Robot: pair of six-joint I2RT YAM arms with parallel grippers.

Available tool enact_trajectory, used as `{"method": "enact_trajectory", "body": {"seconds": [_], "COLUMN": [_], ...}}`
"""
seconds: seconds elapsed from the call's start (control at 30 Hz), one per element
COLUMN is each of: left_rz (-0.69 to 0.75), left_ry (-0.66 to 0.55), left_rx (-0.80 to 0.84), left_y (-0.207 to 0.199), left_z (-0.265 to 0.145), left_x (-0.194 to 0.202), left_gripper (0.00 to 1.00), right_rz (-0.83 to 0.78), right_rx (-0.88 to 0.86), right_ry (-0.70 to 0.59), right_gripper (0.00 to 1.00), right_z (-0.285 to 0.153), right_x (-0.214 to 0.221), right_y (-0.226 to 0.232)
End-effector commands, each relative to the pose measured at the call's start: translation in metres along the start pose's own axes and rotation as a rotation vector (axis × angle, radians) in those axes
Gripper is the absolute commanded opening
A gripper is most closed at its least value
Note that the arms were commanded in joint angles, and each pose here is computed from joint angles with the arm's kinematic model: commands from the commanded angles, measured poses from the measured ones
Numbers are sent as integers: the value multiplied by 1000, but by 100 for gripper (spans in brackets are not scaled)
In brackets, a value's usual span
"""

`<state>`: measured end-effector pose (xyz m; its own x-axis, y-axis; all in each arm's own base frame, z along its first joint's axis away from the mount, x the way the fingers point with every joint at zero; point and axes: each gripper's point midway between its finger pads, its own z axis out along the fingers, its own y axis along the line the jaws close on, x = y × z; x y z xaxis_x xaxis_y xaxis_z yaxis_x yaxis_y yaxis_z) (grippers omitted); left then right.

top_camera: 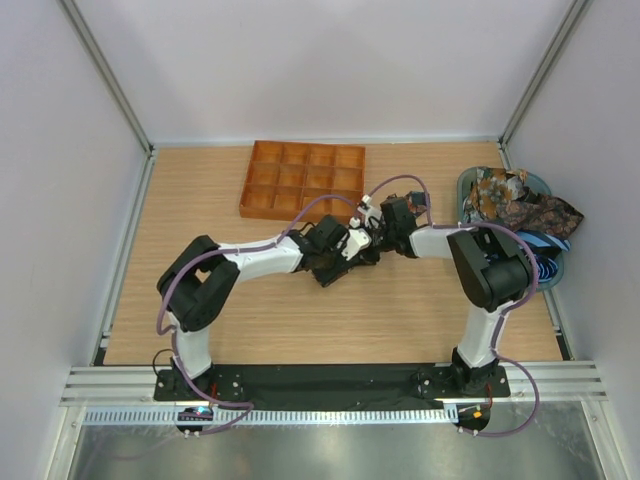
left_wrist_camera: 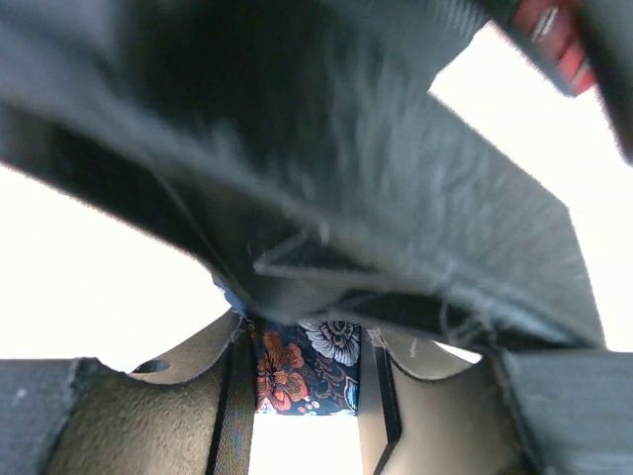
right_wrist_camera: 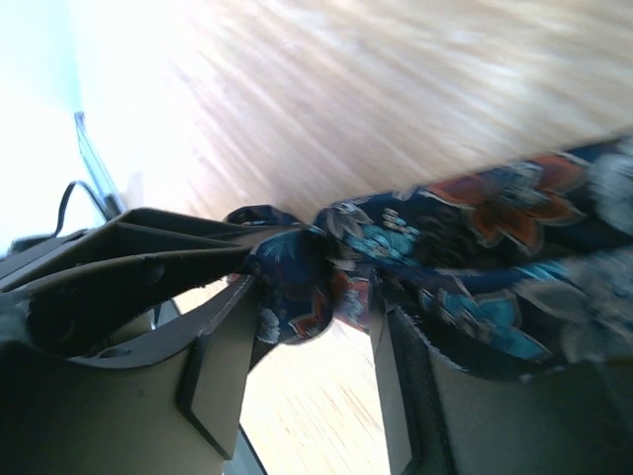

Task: Roll the ties
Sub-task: Roll the tie

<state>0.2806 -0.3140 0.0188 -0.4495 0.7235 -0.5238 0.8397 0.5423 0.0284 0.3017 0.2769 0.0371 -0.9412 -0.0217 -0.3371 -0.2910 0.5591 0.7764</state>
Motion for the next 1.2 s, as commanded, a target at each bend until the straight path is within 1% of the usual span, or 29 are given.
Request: {"method": "enact_trajectory", "body": {"seconds": [0.0, 0.03, 0.1, 0.2, 0.23, 0.27, 0.3, 0.4, 0.57, 0.67, 0.7, 0.73, 0.77, 0.8, 0.83, 0.9, 0.93, 0.97, 1.0, 1.03, 1.07, 1.13, 1.17], "left_rz": [-26, -27, -31, -47, -56, -59, -62, -65, -94, -124, -132, -137, -153, -159, -158, -160, -188, -191, -196, -200, -202, -213, -215], "left_ry": [160, 162, 174, 184, 194, 197, 199, 219, 262, 280, 315, 328, 358, 363, 361, 384, 386, 392, 422, 424, 441, 489, 492], "left_rx": [-17, -17, -15, -6, 0, 2, 0, 10, 16, 30, 30, 29, 29, 29, 32, 43, 41, 46, 50, 51, 52, 58, 63], "left_y": [2, 3, 3, 2, 1, 1, 2, 0, 0, 0, 0, 0, -2, -2, -2, -4, -5, -7, -8, -8, -9, -11, -11], "left_z": [15, 15, 17, 18, 18, 19, 18, 21, 25, 26, 26, 25, 24, 23, 22, 19, 18, 17, 16, 15, 14, 12, 12], "left_x": [42, 41, 43, 44, 45, 45, 45, 48, 56, 53, 56, 56, 61, 61, 57, 60, 58, 58, 64, 61, 62, 70, 67], "left_gripper": [29, 29, 29, 29, 29, 29, 29, 29, 29, 29, 29, 28, 28, 28, 28, 28, 28, 28, 28, 28, 28, 29, 29], "right_rz": [-18, -9, -3, 25, 47, 34, 47, 36, 11, -54, -88, -130, -153, -179, -235, -297, -336, -383, -419, -453, -505, -582, -637], "right_rx": [20, 24, 35, 77, 134, 153, 199, 250, 311, 327, 342, 345, 405, 421, 402, 433, 424, 409, 454, 459, 448, 495, 491], "right_ry": [-92, -109, -181, -267, -292, -341, -359, -408, -407, -446, -471, -461, -483, -495, -497, -511, -526, -500, -515, -511, -473, -462, -418], "right_gripper": [57, 58, 58, 59, 59, 59, 59, 60, 59, 56, 56, 56, 56, 56, 56, 56, 56, 56, 56, 56, 56, 56, 56], "right_z": [-22, -28, -45, -72, -77, -91, -96, -114, -129, -137, -143, -137, -140, -141, -138, -138, -138, -129, -131, -129, -117, -111, -97], "right_x": [-32, -36, -51, -60, -56, -62, -56, -52, -42, -32, -28, -20, -18, -16, -9, -4, -3, 8, 7, 9, 22, 26, 40], "right_y": [24, 23, 23, 16, 3, 6, -5, -9, -14, -7, -2, 7, 1, 5, 22, 28, 37, 48, 46, 51, 61, 67, 73]}}
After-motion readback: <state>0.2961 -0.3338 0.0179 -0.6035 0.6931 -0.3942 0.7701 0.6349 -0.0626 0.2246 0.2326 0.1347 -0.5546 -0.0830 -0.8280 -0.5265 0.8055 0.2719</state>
